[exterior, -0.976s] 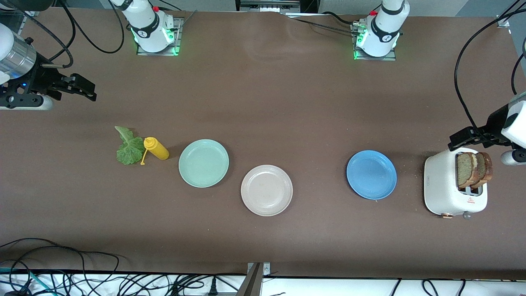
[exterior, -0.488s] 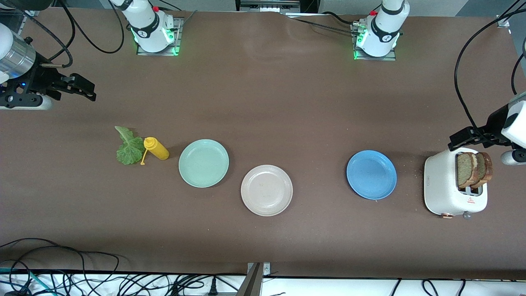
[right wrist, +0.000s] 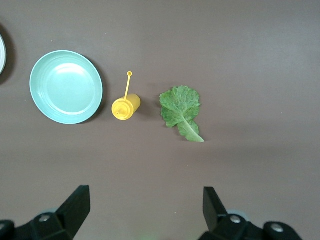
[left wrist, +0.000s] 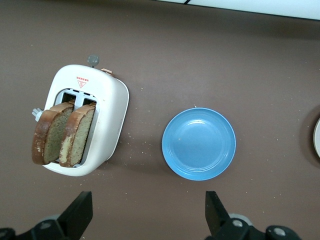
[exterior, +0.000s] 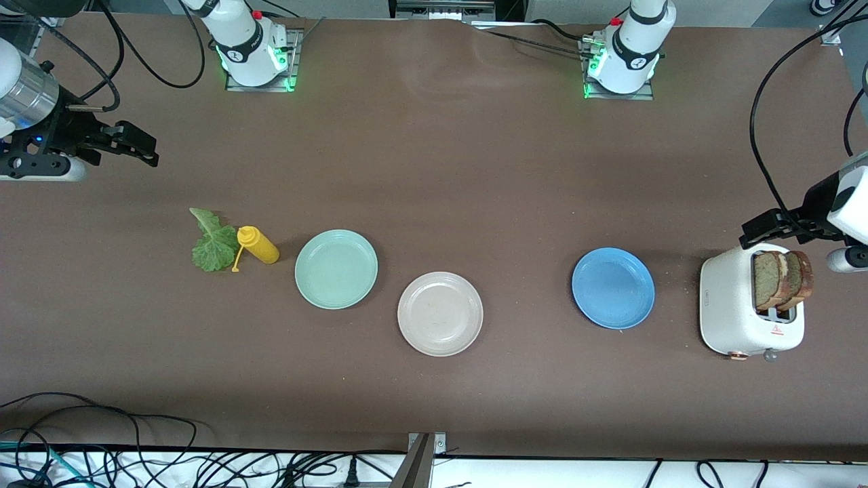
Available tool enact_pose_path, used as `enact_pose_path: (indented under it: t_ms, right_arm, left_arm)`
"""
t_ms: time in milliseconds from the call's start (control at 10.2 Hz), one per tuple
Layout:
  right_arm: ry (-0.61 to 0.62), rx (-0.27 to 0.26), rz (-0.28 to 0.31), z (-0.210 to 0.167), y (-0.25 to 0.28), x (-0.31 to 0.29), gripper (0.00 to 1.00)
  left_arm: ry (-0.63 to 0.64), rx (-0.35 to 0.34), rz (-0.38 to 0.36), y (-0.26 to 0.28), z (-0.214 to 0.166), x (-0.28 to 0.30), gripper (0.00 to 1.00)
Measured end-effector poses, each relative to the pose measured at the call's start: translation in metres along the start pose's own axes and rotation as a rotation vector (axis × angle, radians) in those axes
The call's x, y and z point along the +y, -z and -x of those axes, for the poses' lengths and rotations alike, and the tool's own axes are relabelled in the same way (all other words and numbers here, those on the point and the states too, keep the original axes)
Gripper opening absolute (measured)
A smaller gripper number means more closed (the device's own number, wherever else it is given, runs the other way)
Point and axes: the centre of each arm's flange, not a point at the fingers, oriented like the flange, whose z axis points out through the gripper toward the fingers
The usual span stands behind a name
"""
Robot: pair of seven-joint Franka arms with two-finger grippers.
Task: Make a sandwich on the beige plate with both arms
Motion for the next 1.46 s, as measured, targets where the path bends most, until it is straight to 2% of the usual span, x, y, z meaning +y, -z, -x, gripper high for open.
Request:
enact_pose_path:
  t_ms: [976, 1463]
  right_arm:
    - [0.0, 0.001, 0.0, -0.0001, 0.0002, 0.0002, 1.0]
    - [-0.001, 0.031, -0.003, -0.0033, 0.0032, 0.0001, 1.0]
  left_arm:
    - [0.0, -0.003, 0.0, -0.002, -0.0006, -0.0002, 0.99]
    - [0.0, -0.001, 0.0, -0.0008, -0.0005, -0.0002, 0.99]
